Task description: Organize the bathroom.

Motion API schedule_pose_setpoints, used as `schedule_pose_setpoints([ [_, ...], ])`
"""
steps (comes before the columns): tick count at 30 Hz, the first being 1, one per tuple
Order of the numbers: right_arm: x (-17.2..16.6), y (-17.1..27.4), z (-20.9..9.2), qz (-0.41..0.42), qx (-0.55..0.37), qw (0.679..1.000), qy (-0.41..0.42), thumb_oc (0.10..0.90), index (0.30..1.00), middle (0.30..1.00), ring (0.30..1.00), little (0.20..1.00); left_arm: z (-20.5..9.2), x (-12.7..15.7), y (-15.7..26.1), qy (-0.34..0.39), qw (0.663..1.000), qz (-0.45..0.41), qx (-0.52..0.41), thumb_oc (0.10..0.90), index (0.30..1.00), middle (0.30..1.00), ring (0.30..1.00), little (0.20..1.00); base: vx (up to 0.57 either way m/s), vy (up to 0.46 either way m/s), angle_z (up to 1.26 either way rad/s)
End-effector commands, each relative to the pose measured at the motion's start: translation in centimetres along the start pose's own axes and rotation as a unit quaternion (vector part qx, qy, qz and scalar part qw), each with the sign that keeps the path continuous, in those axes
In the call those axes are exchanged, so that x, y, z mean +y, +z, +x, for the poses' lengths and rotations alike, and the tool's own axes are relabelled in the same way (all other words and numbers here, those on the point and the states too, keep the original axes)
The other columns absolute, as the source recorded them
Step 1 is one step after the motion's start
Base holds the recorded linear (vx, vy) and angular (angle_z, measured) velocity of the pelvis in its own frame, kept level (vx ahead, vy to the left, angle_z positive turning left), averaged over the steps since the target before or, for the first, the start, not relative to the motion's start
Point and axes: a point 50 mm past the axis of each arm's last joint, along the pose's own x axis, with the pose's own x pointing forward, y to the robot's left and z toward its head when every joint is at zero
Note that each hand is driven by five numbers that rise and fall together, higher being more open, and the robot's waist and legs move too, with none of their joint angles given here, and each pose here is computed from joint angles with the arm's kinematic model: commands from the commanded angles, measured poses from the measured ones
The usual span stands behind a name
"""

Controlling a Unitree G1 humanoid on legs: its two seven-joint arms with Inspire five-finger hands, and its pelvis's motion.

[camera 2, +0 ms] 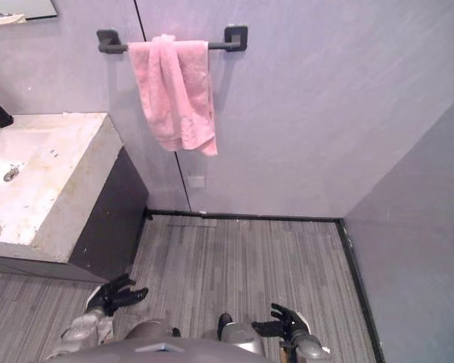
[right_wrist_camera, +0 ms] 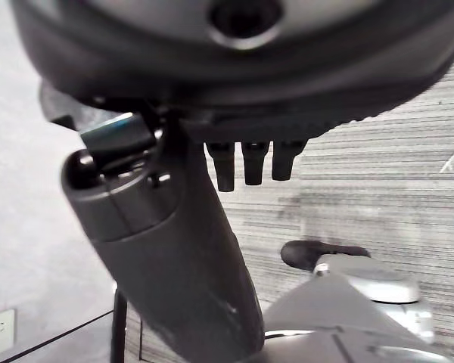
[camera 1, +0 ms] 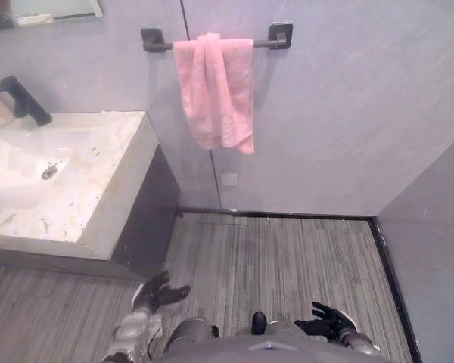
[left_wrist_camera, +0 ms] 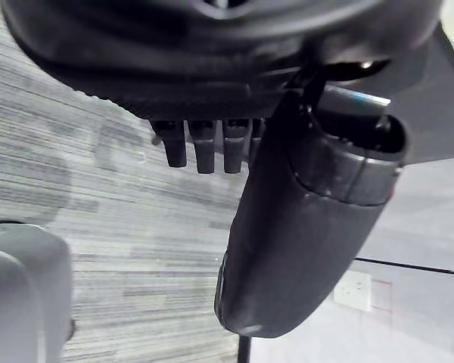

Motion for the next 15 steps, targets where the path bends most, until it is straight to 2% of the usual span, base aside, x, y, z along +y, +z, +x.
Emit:
schedule_pose_setpoints([
  [1,-1.0,2.9,0.2,-0.010,-0.068,0.998,-0.002,0.800,0.900,0.900,0.900,0.900,0.5,2.1,4.4,0.027,0.995,0.001,-0.092,0.800,0.900,0.900,0.900,0.900,0.25,0.113,-0.28],
  [7,-1.6,1.6,-0.2,-0.021,-0.057,0.998,-0.003,0.800,0.900,0.900,0.900,0.900,0.0,2.2,5.3,0.029,0.990,-0.001,-0.137,0.800,0.900,0.900,0.900,0.900,0.33,0.097,-0.15],
  [10,-2.0,1.4,-0.4,0.003,-0.066,0.998,-0.010,0.800,0.900,0.900,0.900,0.900,-0.4,2.2,5.1,0.022,0.988,0.009,-0.153,0.800,0.900,0.900,0.900,0.900,0.38,0.106,-0.10],
  [13,-1.8,3.1,-0.3,-0.002,-0.112,0.994,-0.016,0.800,0.900,0.900,0.900,0.900,-0.6,2.2,5.9,0.020,0.985,0.015,-0.172,0.800,0.900,0.900,0.900,0.900,0.29,0.163,-0.63],
  [15,-1.4,4.5,-0.4,0.028,-0.149,0.988,-0.018,0.800,0.900,0.900,0.900,0.900,-0.7,2.3,6.8,0.027,0.982,0.018,-0.185,0.800,0.900,0.900,0.900,0.900,0.31,0.185,-0.64],
])
